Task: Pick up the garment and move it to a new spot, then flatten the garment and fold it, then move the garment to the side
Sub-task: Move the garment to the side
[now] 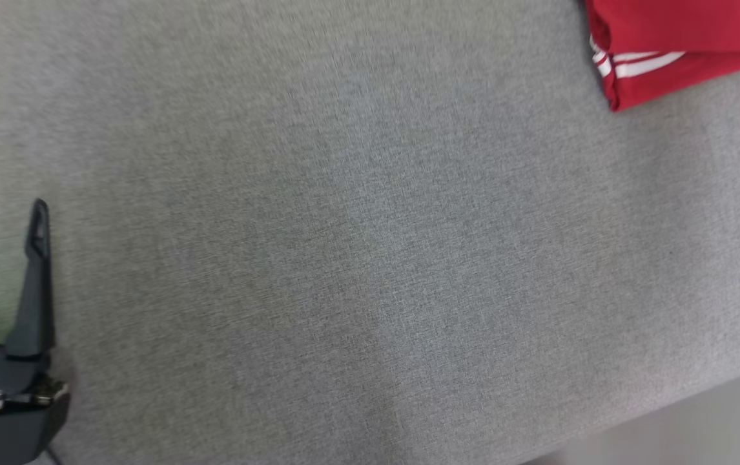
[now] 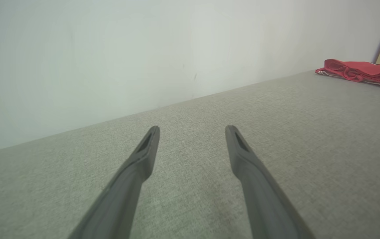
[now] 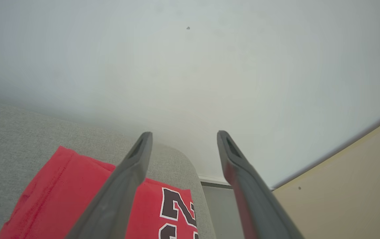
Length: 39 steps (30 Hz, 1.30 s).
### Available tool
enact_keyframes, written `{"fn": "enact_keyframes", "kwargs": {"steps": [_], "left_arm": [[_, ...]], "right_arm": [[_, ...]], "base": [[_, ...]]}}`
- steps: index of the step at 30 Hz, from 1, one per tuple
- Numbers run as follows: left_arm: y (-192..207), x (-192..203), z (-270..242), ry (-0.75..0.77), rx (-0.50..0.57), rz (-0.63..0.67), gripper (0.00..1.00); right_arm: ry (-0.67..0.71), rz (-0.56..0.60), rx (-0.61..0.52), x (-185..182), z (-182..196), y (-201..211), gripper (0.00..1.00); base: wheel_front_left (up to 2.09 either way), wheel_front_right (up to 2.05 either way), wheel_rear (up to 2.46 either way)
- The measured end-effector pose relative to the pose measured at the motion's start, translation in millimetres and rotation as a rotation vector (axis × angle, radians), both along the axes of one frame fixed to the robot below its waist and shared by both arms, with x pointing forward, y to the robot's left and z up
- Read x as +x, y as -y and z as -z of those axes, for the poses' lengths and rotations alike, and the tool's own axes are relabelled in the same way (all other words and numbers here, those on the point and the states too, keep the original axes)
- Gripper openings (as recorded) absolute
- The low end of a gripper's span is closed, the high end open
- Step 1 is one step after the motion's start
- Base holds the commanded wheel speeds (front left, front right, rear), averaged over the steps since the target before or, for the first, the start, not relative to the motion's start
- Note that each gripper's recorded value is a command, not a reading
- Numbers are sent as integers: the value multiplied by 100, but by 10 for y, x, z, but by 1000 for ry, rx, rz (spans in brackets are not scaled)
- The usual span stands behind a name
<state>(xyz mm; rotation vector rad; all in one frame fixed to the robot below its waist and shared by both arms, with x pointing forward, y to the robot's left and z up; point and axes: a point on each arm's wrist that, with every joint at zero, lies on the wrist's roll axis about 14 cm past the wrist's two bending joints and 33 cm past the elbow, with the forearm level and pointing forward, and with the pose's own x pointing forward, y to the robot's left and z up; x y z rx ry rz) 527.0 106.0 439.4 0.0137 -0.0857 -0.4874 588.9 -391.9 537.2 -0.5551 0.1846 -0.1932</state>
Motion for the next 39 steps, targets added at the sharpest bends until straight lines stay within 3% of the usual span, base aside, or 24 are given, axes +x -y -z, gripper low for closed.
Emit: {"fn": "enact_keyframes", "kwargs": {"steps": [11,26,39], "left_arm": [[-277,-266,-151,-36,-23,-148,100],[-825,-961,-590,-13,-46,-353,100],[-1142,-1418,-808,28,-56,-462,100]], "right_arm": [[120,-142,109,-222,-218,-593,100],[166,-278,401,-948,94,-1511,100],[173,-347,532,-1554,179,-2049,100]], "base": [[0,0,0],[0,0,0],[0,0,0]]}}
